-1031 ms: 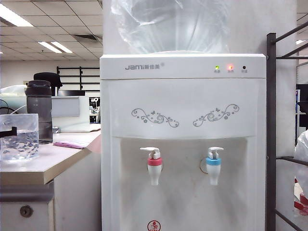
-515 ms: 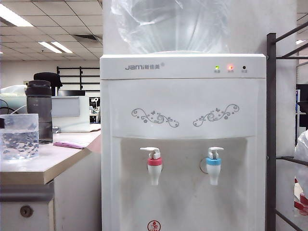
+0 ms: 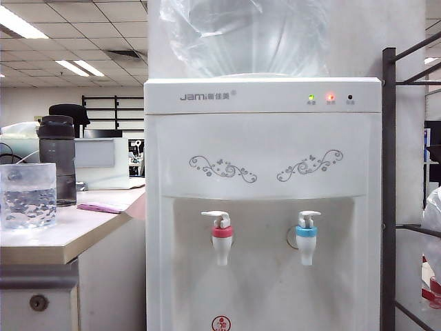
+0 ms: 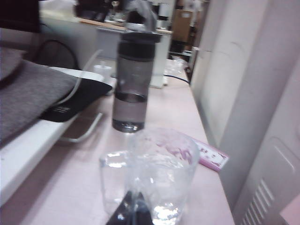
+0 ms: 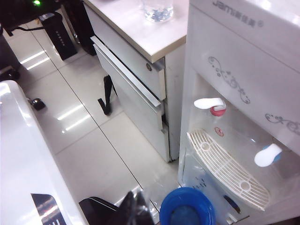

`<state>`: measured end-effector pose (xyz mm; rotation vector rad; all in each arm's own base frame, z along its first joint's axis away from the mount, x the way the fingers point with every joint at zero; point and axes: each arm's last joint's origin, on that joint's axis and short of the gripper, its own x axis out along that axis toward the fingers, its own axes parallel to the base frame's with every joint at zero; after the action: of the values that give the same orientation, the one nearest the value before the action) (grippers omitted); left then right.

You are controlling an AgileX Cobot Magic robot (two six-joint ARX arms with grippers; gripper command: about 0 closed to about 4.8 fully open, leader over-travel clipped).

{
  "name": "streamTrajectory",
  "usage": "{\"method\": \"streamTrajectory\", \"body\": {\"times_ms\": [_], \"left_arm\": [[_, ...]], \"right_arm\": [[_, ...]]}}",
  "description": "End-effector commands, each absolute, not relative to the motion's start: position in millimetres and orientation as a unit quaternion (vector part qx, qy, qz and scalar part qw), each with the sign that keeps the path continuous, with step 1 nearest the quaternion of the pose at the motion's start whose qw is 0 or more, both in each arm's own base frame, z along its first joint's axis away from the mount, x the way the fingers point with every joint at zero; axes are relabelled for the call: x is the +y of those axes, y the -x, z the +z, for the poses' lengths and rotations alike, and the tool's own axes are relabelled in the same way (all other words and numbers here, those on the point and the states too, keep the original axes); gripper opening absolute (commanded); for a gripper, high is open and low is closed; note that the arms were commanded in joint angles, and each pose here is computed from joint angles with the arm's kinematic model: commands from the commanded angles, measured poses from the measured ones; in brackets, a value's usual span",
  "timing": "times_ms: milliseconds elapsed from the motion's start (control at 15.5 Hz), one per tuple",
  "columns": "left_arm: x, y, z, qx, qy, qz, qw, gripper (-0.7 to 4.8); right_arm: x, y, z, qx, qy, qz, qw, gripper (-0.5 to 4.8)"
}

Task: Pick up the plastic mug from the left desk, go to the hot water outlet of the water dispenser, press the vertical switch to get some water, then put the mug back on the desk.

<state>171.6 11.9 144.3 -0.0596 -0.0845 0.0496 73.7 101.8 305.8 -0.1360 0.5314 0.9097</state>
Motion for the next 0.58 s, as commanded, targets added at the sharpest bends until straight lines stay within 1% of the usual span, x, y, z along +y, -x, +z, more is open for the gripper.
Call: {"method": "streamTrajectory", "body": {"times_ms": [64, 129, 258, 322, 580], "left_arm": [[12, -163, 149, -0.007, 0.024, 0.036, 0.999, -0.06], [12, -152, 154, 0.016, 0.001, 0.044, 0.999, -0.06], [11, -141, 157, 0.033, -0.024, 0.051, 0.998, -0.06], [11, -131, 155, 0.059, -0.038, 0.049, 0.996, -0.06], [10, -110, 151, 0.091, -0.038, 0.065, 0.993, -0.06]], "right_arm": [[102, -74, 307, 0.251, 0.064, 0.435, 0.862, -0.05], [102, -73, 307, 0.251, 0.064, 0.434, 0.863, -0.05], [102, -73, 307, 0.249, 0.063, 0.435, 0.863, -0.05], [102, -74, 306, 0.252, 0.065, 0.434, 0.862, -0.05], [102, -74, 307, 0.252, 0.065, 0.434, 0.863, -0.05]]}}
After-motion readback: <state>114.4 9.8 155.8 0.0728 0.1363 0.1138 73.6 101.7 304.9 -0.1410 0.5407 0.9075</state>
